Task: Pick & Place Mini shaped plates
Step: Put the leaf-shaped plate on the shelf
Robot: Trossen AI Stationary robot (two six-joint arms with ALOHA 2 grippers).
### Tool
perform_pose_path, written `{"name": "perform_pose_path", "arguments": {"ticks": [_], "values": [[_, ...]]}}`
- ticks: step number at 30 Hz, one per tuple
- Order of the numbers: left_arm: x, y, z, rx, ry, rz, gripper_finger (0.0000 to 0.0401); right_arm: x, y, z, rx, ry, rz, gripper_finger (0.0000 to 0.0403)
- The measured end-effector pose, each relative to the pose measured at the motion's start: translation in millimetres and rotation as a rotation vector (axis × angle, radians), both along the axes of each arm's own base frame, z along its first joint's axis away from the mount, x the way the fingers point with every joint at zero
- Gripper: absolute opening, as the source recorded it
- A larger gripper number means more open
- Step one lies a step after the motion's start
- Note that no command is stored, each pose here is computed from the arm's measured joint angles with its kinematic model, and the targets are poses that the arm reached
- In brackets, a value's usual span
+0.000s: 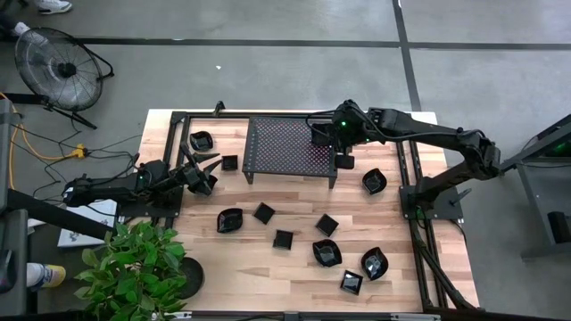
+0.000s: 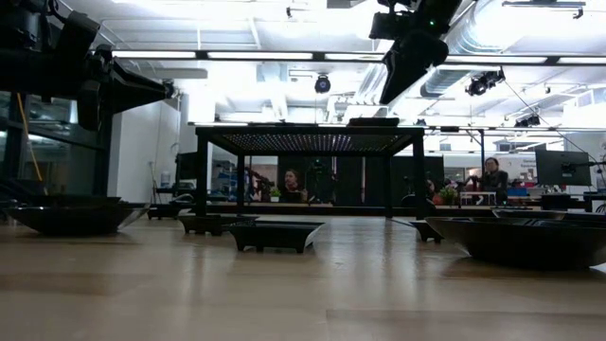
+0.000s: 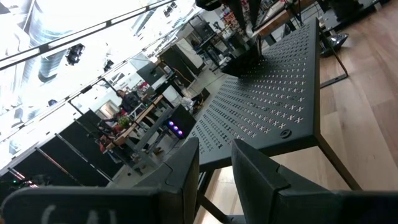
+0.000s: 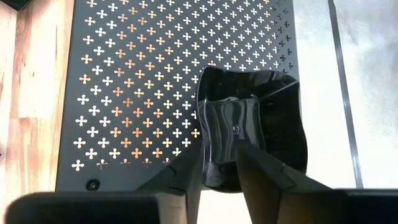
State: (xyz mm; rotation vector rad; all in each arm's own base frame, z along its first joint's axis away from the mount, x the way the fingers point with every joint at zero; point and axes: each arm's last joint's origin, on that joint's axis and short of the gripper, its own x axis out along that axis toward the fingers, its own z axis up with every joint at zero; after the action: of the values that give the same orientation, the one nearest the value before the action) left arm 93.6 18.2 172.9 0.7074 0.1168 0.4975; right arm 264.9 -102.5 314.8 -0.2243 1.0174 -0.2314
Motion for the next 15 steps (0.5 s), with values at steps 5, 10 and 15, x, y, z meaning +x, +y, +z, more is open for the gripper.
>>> {"name": "perform_pose_path", "arguments": {"ticks": [5,10,15], "values": [[0.0,0.0,0.0,0.000,0.000,0.000,0.0092,-2.5,-1.2,1.3,-0.050,0.021,-0.038,0.0104],[0.0,0.0,0.0,0.000,0.000,0.000,0.0092,-13.4,0.8,8.3,-0.099,0.047,-0.069,0.0103],[0.0,0.0,0.0,0.000,0.000,0.000,0.0092,-32.1,3.0,18.5,-0.101,0.059,-0.094,0.0103]]}}
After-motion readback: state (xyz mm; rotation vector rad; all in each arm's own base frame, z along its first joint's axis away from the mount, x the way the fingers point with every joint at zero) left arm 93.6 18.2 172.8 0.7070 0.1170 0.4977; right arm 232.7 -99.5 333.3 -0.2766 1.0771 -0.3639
